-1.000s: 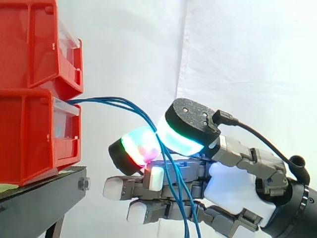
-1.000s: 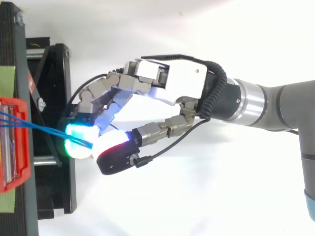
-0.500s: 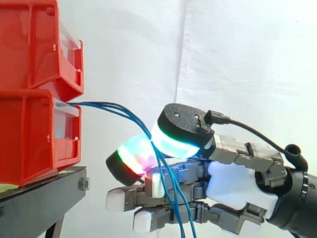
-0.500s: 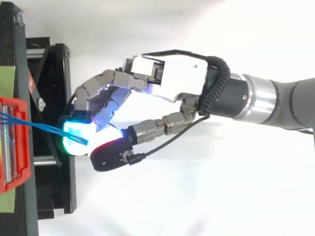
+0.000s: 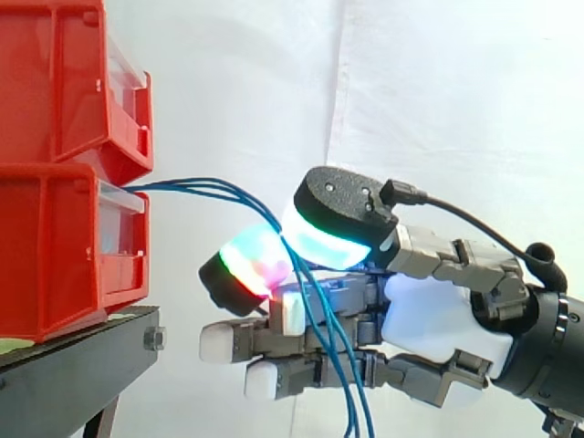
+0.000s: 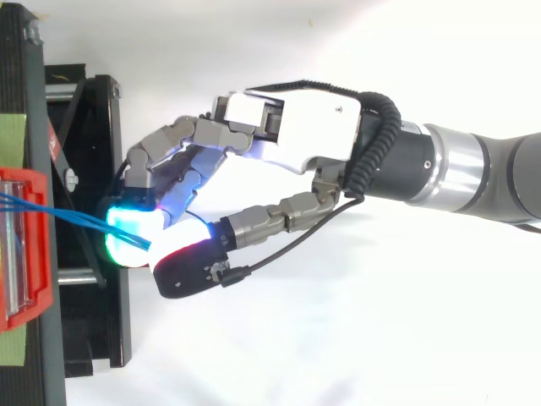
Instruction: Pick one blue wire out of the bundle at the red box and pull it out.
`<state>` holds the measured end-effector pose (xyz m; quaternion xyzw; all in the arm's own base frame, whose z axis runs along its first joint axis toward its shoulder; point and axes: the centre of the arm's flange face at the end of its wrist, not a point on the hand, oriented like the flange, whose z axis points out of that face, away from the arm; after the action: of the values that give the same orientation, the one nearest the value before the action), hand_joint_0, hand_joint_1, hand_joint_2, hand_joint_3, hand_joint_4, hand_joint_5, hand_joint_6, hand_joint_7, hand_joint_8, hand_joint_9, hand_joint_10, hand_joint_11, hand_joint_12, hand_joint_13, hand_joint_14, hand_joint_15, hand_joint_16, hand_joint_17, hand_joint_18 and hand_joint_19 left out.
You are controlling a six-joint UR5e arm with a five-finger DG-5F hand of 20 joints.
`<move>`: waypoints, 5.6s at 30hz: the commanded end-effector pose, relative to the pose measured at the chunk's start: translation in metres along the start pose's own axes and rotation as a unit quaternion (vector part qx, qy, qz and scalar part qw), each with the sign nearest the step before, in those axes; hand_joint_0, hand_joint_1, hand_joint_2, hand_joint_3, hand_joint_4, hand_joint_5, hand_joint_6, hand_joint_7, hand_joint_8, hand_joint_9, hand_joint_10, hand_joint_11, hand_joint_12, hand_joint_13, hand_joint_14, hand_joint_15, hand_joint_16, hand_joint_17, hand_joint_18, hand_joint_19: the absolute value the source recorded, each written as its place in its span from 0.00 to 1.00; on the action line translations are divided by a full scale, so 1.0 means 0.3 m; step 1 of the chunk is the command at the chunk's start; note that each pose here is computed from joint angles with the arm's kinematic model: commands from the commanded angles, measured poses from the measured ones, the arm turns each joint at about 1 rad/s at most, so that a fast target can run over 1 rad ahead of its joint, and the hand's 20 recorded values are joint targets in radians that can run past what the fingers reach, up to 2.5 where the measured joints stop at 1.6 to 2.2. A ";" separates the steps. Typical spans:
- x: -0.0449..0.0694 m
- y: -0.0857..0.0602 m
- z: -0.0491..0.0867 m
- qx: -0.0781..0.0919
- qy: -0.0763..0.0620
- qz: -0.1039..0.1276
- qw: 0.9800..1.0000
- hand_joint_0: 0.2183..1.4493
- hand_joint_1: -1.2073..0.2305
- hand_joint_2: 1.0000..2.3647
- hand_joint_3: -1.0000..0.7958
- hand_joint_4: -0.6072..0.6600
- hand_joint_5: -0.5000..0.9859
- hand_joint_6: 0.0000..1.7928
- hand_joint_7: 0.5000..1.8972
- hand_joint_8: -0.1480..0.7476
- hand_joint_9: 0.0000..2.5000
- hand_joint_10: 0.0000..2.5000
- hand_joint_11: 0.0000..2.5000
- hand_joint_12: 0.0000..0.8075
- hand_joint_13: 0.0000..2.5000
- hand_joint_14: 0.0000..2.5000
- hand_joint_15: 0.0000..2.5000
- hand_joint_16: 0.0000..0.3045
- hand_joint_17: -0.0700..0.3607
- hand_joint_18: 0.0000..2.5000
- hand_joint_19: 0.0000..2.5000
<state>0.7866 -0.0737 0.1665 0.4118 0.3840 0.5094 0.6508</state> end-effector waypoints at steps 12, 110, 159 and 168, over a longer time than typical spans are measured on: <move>-0.012 0.022 0.008 -0.002 0.000 -0.002 1.000 0.34 0.19 0.01 0.39 0.60 0.23 0.51 0.39 0.47 0.39 0.01 0.31 0.45 0.26 0.01 0.15 0.16 0.42 0.23 0.20; 0.031 -0.026 -0.054 0.079 -0.016 0.081 0.993 0.32 0.21 0.00 0.32 0.62 0.26 0.49 0.53 0.47 0.47 0.01 0.33 0.45 0.30 0.01 0.16 0.15 0.41 0.27 0.22; 0.027 0.024 0.003 0.069 -0.025 0.089 0.993 0.27 0.28 0.14 0.54 0.53 0.25 0.46 0.39 0.50 0.44 0.01 0.22 0.54 0.33 0.00 0.14 0.21 0.50 0.33 0.19; 0.028 0.026 0.005 0.069 -0.025 0.090 0.993 0.27 0.29 0.17 0.54 0.55 0.25 0.46 0.39 0.51 0.45 0.01 0.22 0.55 0.33 0.00 0.14 0.21 0.50 0.33 0.19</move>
<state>0.7868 -0.0646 0.1734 0.5010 0.3637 0.5270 0.5823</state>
